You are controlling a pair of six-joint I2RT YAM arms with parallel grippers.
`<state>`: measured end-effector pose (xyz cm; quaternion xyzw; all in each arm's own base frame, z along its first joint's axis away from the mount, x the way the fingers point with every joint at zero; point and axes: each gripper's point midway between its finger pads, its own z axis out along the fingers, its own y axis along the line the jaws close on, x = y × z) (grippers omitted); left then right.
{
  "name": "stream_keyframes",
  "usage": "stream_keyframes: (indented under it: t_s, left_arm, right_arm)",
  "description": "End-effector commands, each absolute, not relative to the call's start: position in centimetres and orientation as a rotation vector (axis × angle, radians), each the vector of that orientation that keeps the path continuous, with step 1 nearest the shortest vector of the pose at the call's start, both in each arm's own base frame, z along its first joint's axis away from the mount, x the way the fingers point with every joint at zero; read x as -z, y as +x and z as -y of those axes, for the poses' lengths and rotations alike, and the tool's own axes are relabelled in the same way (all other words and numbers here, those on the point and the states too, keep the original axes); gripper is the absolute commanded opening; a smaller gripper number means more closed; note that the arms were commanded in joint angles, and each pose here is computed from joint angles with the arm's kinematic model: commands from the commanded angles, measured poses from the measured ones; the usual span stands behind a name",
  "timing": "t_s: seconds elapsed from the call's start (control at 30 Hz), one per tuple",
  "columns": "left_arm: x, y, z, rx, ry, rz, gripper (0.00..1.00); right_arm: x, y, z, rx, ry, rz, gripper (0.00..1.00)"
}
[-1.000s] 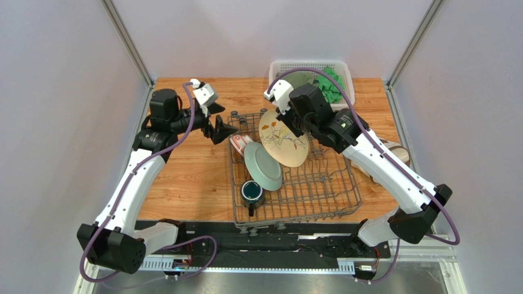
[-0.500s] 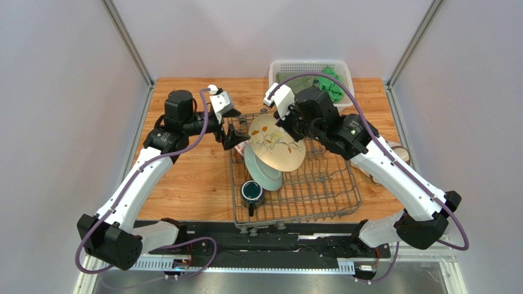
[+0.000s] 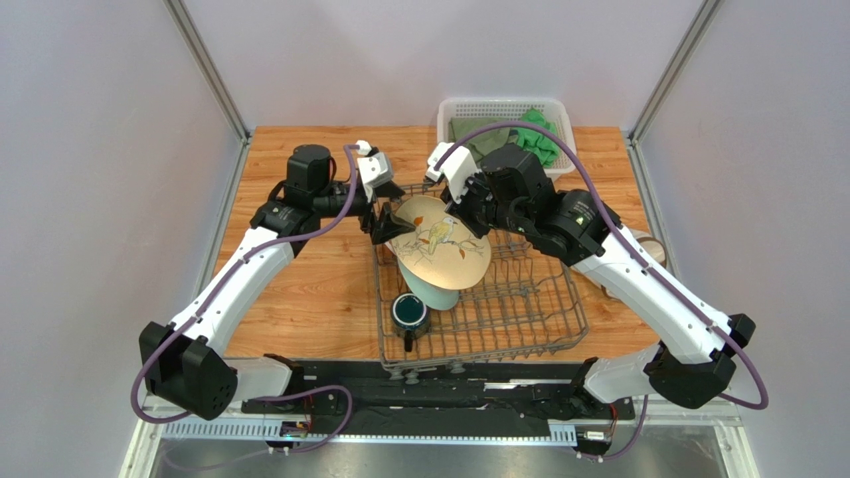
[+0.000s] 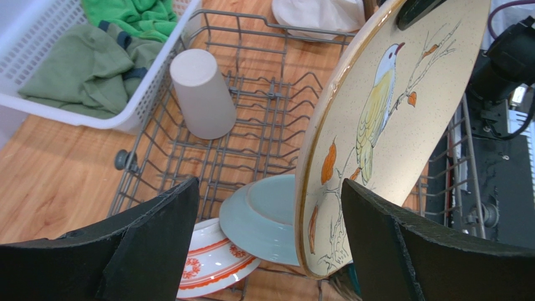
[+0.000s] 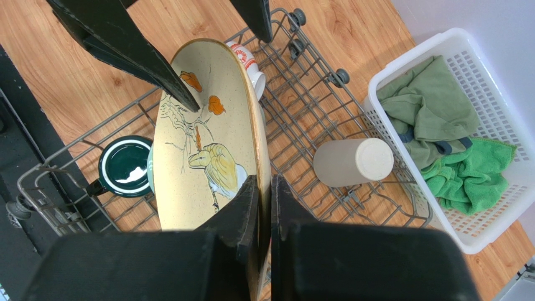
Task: Unload the mixed dishes from the dish rack
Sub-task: Place the plate at the center of the board.
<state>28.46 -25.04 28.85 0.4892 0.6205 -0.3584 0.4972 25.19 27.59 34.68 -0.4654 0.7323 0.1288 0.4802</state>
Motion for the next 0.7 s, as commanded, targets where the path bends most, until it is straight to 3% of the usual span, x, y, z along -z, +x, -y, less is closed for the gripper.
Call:
stream_keyframes:
  t_s: [0.0,0.37,0.4,0.47,0.5,0.67]
  left_arm:
    - [-30.5,27.2,26.2,0.919,1.262,-1.398,0.84]
    - [-30.8,25.4,26.9,1.049,1.282,-1.405,0.36]
    - [-30.9,25.2,27.0,1.071,1.285,-1.403,0.23]
    - [-31.1,24.9,27.2,1.105,1.280,-1.411,0.12]
    - [-31.0,24.7,27.3,1.122,1.282,-1.413,0.00]
    - [-31.1,24.1,27.4,1.167,1.281,-1.416,0.00]
  right_arm:
    - [-41.6,24.5,-27.8,-0.400,-1.019,-1.581,0.00]
    - [-41.1,24.4,-27.2,-0.379,-1.017,-1.568,0.00]
    - [-41.0,24.4,-27.3,-0.380,-1.018,-1.568,0.00]
    - [-41.0,24.5,-27.4,-0.380,-1.021,-1.566,0.00]
    - [-40.9,24.6,-27.4,-0.376,-1.018,-1.571,0.00]
    - [-40.7,24.9,-27.3,-0.356,-1.013,-1.572,0.00]
